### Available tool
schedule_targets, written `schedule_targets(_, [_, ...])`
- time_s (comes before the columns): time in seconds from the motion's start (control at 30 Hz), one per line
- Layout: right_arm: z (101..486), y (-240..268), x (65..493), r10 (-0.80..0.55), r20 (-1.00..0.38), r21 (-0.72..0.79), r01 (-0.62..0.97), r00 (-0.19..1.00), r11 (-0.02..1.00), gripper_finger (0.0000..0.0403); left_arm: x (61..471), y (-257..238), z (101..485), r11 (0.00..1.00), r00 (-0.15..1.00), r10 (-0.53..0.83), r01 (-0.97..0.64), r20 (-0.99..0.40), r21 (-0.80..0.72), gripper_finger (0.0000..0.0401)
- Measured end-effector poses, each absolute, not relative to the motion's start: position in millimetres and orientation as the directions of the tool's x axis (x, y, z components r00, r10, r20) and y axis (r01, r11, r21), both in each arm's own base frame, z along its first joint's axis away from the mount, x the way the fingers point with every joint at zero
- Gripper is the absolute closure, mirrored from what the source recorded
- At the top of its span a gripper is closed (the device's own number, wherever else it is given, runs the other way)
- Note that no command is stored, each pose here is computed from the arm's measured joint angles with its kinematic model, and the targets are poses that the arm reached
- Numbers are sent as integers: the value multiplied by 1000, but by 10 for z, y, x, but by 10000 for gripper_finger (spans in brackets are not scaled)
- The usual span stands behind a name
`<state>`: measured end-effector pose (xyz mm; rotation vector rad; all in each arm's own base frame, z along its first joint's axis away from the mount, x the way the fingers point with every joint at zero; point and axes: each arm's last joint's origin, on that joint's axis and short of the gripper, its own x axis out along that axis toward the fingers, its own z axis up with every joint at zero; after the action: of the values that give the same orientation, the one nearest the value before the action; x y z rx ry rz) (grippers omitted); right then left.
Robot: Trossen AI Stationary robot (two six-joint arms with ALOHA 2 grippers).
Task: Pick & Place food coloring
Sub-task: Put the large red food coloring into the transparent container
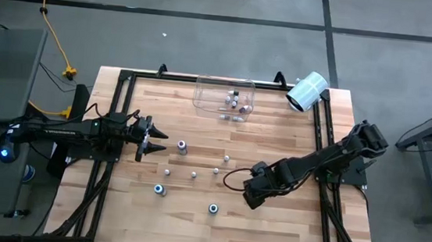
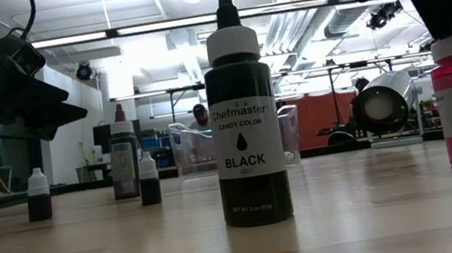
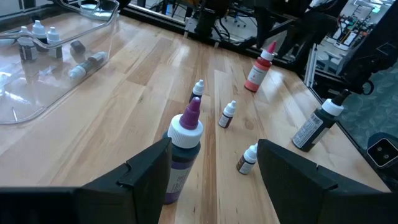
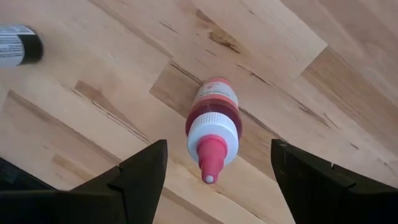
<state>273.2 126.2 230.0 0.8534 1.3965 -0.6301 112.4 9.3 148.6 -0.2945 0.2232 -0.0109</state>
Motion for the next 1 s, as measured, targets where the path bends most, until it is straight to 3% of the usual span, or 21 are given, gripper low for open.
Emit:
schedule_targets(0.43, [2247, 1279, 2768, 106, -990, 136, 828, 93, 545, 133, 1124, 93, 1486, 957, 975, -43, -22, -217, -289, 167])
schedule_targets(1.0, [2248, 1282, 2776, 114, -989, 146, 821, 99, 552, 232, 1124, 93, 1486, 957, 975, -43, -22, -217, -289, 167])
